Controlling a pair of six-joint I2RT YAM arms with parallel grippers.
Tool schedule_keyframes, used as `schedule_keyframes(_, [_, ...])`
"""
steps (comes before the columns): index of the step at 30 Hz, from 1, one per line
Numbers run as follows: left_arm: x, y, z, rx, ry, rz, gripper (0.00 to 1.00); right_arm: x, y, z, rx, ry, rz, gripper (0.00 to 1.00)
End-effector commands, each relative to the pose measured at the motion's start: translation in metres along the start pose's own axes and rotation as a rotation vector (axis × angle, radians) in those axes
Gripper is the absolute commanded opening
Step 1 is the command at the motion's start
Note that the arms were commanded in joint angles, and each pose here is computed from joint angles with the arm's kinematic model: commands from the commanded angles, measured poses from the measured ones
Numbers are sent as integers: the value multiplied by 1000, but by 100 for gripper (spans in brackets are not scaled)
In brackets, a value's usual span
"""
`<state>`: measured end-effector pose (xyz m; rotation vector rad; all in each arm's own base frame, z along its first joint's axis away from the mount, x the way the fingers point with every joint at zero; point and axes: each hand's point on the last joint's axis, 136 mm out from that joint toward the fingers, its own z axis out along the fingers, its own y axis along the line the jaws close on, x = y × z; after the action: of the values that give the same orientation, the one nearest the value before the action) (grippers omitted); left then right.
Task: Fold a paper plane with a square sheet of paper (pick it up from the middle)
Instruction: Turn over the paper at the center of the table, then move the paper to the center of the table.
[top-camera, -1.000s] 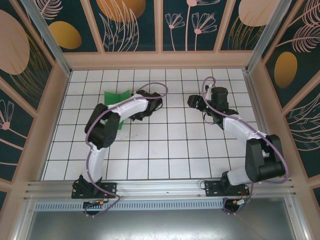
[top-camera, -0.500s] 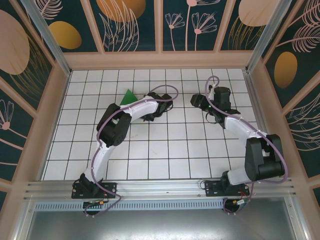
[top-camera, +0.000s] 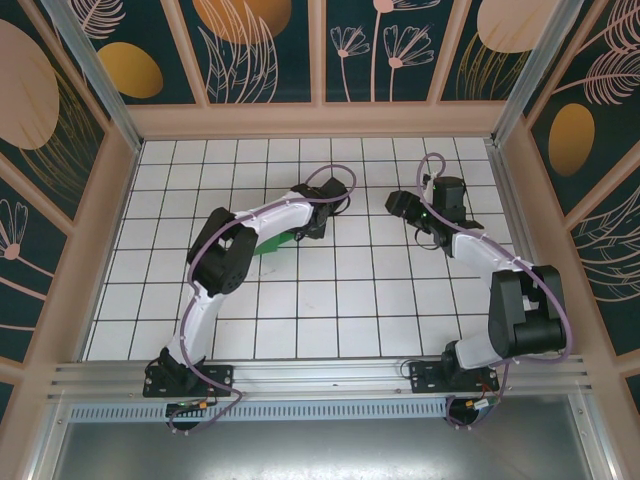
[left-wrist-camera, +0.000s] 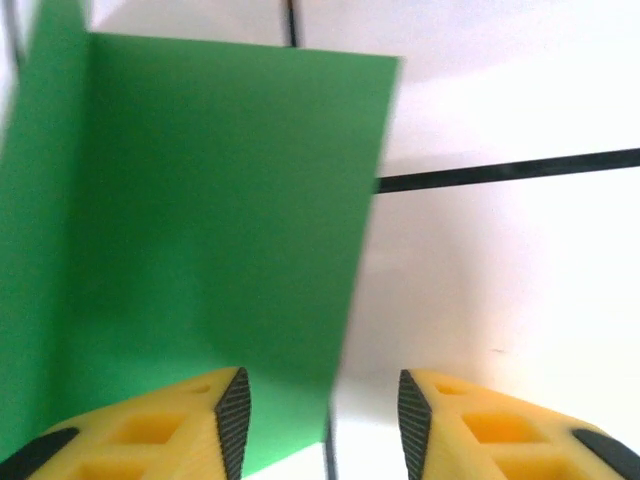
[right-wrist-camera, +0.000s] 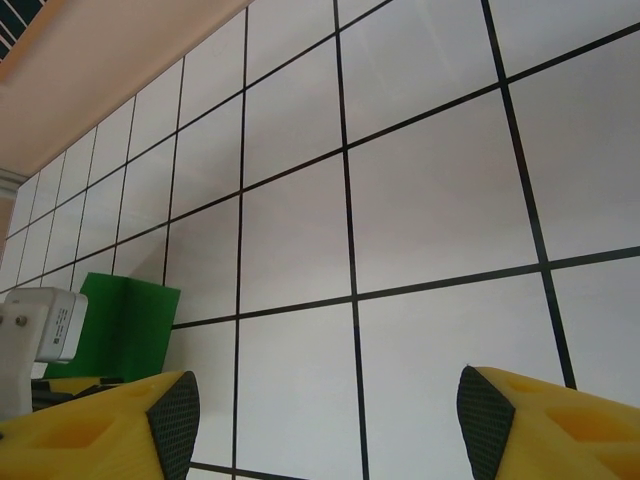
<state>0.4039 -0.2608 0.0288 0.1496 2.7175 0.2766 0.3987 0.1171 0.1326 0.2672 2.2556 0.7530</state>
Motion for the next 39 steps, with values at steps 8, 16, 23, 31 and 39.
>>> schedule_keyframes(8, [-61, -14, -118, 601, -282, -254, 82, 17, 30, 21, -97, 80, -71, 66])
schedule_keyframes(16, [-41, 91, -98, 601, -348, -596, 99, 66, 116, 59, -198, 235, -172, 46])
schedule_keyframes(23, [18, 165, -58, 427, -300, -786, 98, 140, 199, 117, -299, 413, -193, 16])
schedule_keyframes(31, [72, 212, -43, 315, -280, -897, 99, 193, 240, 172, -312, 544, -169, 8])
schedule_keyframes(39, [79, 215, -51, 310, -285, -852, 99, 231, 226, 196, -234, 650, -203, 8])
